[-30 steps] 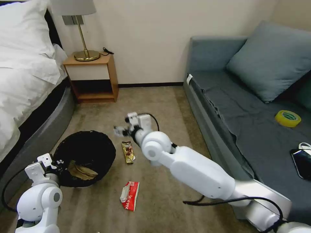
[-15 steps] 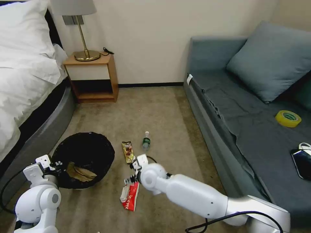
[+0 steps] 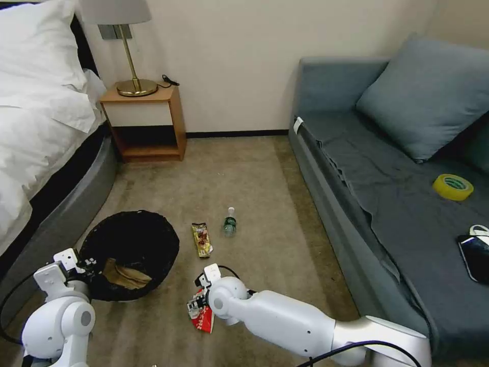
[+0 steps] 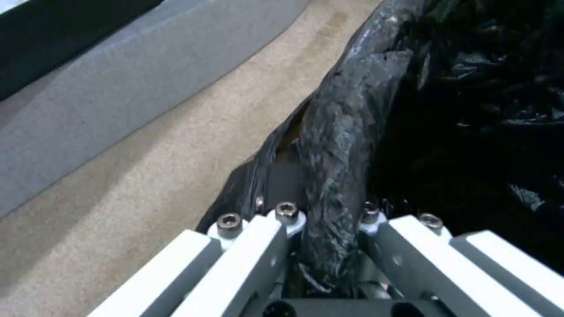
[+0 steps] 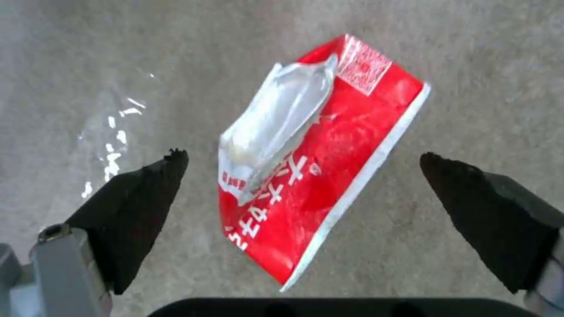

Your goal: Pick up the trash bin, then pick up the garbage on the floor and place it into the trash bin.

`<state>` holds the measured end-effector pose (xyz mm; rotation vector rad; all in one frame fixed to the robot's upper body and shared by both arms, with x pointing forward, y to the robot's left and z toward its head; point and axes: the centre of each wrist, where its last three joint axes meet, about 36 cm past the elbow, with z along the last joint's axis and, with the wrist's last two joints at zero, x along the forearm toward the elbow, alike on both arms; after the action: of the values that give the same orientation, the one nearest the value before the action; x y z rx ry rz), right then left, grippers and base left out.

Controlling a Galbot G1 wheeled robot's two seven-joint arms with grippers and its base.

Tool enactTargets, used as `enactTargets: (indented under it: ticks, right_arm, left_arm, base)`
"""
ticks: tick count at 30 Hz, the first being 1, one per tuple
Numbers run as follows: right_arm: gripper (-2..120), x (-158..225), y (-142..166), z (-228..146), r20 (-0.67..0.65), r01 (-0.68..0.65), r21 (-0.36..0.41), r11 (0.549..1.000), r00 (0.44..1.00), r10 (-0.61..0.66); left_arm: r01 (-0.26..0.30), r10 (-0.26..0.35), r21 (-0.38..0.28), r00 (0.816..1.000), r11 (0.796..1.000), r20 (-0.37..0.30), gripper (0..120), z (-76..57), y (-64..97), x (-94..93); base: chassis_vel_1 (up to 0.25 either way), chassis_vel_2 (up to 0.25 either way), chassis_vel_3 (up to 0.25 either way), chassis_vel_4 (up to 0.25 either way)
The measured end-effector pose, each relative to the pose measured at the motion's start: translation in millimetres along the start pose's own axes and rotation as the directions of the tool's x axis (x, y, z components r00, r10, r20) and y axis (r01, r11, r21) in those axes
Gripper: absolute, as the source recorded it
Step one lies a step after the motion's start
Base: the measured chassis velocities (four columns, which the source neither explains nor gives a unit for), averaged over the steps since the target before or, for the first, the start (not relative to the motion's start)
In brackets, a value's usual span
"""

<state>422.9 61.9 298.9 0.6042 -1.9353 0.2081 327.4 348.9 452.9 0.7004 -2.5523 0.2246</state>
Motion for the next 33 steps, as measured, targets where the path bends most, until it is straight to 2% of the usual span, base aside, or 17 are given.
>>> enactTargets:
  ticks: [8, 15, 18, 19, 23, 25, 27, 28, 31, 32, 33]
  right_arm:
    - [100, -25, 0, 9, 0.015, -0.030, 0.006, 1.000, 0.999, 0.030]
    - [99, -33, -4, 13, 0.025, -0.038, 0.009, 0.999, 0.999, 0.038]
    - [87, -36, -5, 18, 0.033, -0.043, 0.016, 0.999, 0.999, 0.042]
    - [87, -36, -5, 18, 0.033, -0.043, 0.016, 0.999, 0.999, 0.042]
    - [68, -38, -8, 25, 0.034, -0.043, 0.026, 0.999, 0.999, 0.042]
    - [66, -38, -9, 26, 0.036, -0.042, 0.027, 0.999, 0.999, 0.041]
    - [54, -37, -10, 27, 0.041, -0.042, 0.031, 0.999, 0.998, 0.041]
    - [54, -37, -10, 27, 0.041, -0.042, 0.031, 0.999, 0.998, 0.041]
    - [44, -35, -12, 27, 0.050, -0.043, 0.034, 0.998, 0.998, 0.042]
    - [35, -33, -13, 25, 0.056, -0.043, 0.035, 0.998, 0.998, 0.041]
    - [32, -32, -14, 25, 0.059, -0.042, 0.035, 0.998, 0.997, 0.040]
  left_arm:
    - [0.006, -0.006, 0.000, 1.000, 1.000, 0.002, 2, 1.8, -0.5, 1.6]
    - [0.010, -0.010, -0.001, 1.000, 1.000, 0.002, 2, 2.1, 0.5, 2.4]
    - [0.010, -0.010, 0.000, 1.000, 1.000, 0.003, 2, 2.2, 0.2, 2.8]
    - [0.010, -0.010, 0.000, 1.000, 1.000, 0.003, 2, 2.2, 0.2, 2.8]
    - [0.013, -0.013, -0.001, 1.000, 1.000, 0.003, 2, 2.5, 0.1, 2.9]
    - [0.013, -0.013, -0.001, 1.000, 1.000, 0.003, 2, 2.5, 0.2, 2.9]
    - [0.015, -0.015, -0.002, 1.000, 1.000, 0.005, 2, 2.2, 0.9, 2.9]
    - [0.015, -0.015, -0.002, 1.000, 1.000, 0.005, 2, 2.2, 0.9, 2.9]
    - [0.018, -0.018, -0.002, 1.000, 1.000, 0.006, 2, 2.1, 1.6, 2.3]
    - [0.019, -0.019, -0.002, 1.000, 1.000, 0.005, 2, 2.4, 1.7, 1.8]
    - [0.019, -0.019, -0.001, 1.000, 1.000, 0.004, 2, 2.6, 1.7, 1.5]
  base:
    - [0.000, 0.000, 0.000, 0.000]
    - [0.000, 0.000, 0.000, 0.000]
    - [0.000, 0.000, 0.000, 0.000]
    - [0.000, 0.000, 0.000, 0.000]
    - [0.000, 0.000, 0.000, 0.000]
    - [0.000, 0.000, 0.000, 0.000]
    - [0.000, 0.000, 0.000, 0.000]
    - [0.000, 0.000, 0.000, 0.000]
    - [0.000, 0.000, 0.000, 0.000]
    - [0.000, 0.000, 0.000, 0.000]
    - [0.000, 0.000, 0.000, 0.000]
